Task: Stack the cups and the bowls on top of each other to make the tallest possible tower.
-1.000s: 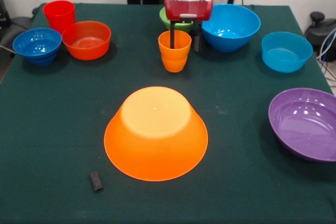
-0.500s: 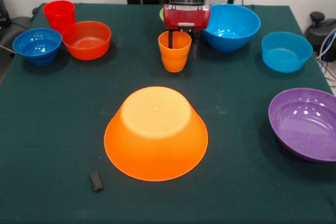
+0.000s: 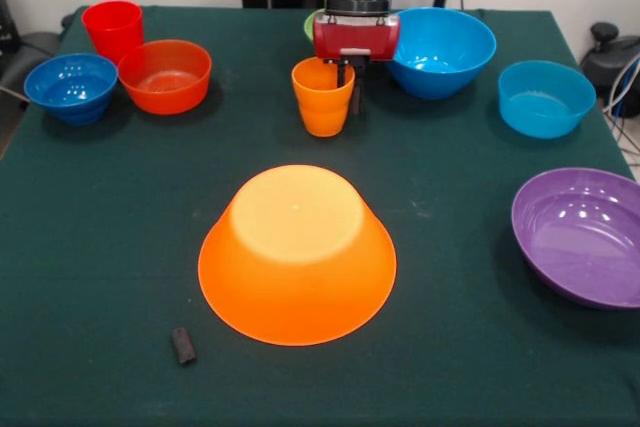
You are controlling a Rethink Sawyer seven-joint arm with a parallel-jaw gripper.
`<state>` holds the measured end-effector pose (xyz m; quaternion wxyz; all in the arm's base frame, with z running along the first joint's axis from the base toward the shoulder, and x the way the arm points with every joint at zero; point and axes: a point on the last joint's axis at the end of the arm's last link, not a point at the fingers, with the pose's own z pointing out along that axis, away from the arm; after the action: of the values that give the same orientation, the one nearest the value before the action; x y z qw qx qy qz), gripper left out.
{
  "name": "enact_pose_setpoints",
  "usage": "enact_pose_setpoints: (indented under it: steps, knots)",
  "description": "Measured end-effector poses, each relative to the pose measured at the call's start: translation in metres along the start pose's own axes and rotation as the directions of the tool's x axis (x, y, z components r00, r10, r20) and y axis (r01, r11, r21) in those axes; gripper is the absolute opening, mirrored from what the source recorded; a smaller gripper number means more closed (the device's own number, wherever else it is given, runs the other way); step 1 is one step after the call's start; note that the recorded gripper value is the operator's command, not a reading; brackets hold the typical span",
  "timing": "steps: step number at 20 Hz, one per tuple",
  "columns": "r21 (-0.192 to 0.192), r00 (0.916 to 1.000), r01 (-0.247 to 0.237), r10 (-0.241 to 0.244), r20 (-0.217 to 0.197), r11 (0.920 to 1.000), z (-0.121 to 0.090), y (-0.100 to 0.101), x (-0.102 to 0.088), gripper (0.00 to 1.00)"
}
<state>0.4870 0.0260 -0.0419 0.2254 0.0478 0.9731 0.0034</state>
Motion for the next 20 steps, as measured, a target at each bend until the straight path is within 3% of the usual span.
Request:
enact_pose_setpoints:
  steps: [13,20]
  knots:
    - [0.009,0.9998,0.002,-0.002,-0.018,1.0000,-0.003,-0.002,-0.003,0.00]
    - [0.029,0.9990,-0.008,0.009,-0.044,0.9995,-0.021,-0.009,-0.026,0.00]
